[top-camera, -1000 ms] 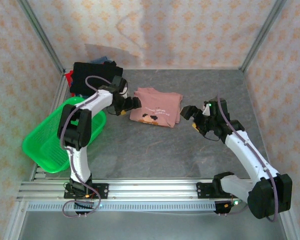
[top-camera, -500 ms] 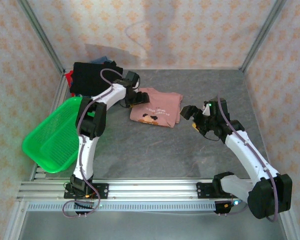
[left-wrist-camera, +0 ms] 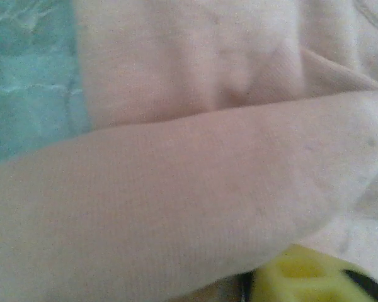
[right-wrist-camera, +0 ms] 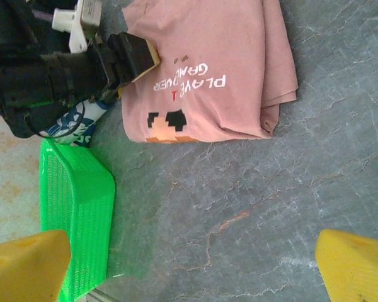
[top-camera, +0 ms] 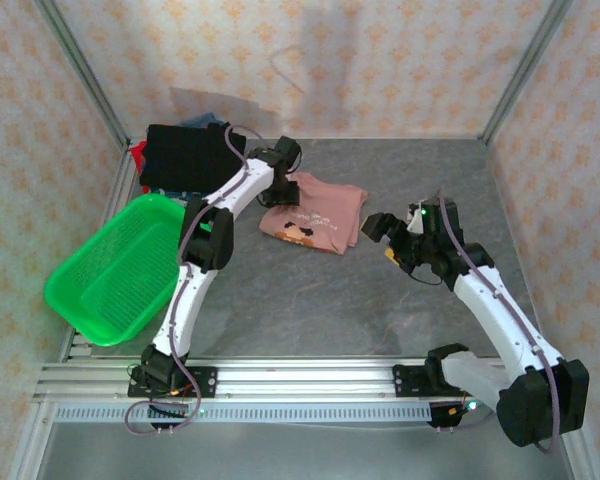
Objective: Fold and stack the t-shirts
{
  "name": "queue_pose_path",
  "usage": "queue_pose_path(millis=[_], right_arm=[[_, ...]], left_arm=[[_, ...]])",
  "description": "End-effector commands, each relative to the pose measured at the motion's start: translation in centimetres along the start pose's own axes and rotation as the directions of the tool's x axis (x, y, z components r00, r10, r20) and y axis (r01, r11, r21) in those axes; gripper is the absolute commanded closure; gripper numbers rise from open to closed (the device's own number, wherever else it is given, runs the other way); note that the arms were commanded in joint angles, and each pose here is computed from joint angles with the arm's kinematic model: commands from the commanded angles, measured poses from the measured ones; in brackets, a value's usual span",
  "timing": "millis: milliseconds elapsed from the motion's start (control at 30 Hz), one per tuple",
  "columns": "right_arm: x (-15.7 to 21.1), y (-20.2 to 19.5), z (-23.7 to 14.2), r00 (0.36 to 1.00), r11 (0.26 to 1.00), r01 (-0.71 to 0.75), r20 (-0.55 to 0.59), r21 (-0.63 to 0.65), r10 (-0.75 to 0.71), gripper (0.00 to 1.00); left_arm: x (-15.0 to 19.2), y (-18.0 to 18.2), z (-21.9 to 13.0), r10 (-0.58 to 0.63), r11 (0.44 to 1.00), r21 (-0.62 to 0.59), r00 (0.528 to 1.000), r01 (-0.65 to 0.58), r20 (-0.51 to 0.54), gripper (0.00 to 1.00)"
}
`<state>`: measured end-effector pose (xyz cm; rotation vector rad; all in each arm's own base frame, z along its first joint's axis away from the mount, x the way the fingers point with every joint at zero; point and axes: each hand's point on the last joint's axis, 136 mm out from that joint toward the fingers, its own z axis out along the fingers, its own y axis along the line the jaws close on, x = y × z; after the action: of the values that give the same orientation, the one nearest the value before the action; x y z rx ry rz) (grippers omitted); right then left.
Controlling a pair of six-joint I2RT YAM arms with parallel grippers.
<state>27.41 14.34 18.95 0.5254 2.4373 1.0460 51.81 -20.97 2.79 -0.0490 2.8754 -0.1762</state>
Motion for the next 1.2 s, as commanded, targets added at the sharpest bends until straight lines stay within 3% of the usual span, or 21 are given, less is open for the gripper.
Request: queue_pose_path(millis=[0, 133, 267, 567, 933, 1167], right_arm=[[-0.2, 1.8, -1.2, 1.0, 0.999, 0.021, 0.008, -0.038, -0.021, 0.01], [-0.2, 2.2, -1.6, 0.999, 0.998, 0.03, 0.02, -0.055, -0.029, 0.01], [-0.1, 2.5, -2.0, 0.999, 0.997, 0.04, 0.032, -0.072, -0.038, 0.01], [-0.1, 2.9, -2.2, 0.999, 0.994, 0.043, 0.037, -0.097, -0.04, 0.01], [-0.1, 2.9, -1.8, 0.999, 0.995, 0.03, 0.027, -0.1, -0.027, 0.01], [-0.1, 2.6, -1.7, 1.0, 0.996, 0.026, 0.02, -0.085, -0.025, 0.01]], left_arm=[[1.9, 0.8, 1.7, 0.065, 0.992, -0.108, 0.996, -0.072, -0.062, 0.7], [0.7, 1.0, 0.0, 0.083, 0.986, -0.143, 0.997, -0.083, -0.006, 0.92], [-2.4, 1.0, -5.3, 0.154, 0.975, -0.177, 0.981, -0.131, 0.119, 1.0], [-6.3, 1.6, -15.7, 0.378, 0.905, -0.301, 0.89, -0.299, 0.253, 1.0], [-8.2, 1.7, -22.5, 0.435, 0.892, -0.309, 0.815, -0.331, 0.382, 1.0], [-9.4, 3.7, -25.4, 0.416, 0.903, -0.298, 0.797, -0.308, 0.438, 1.0]])
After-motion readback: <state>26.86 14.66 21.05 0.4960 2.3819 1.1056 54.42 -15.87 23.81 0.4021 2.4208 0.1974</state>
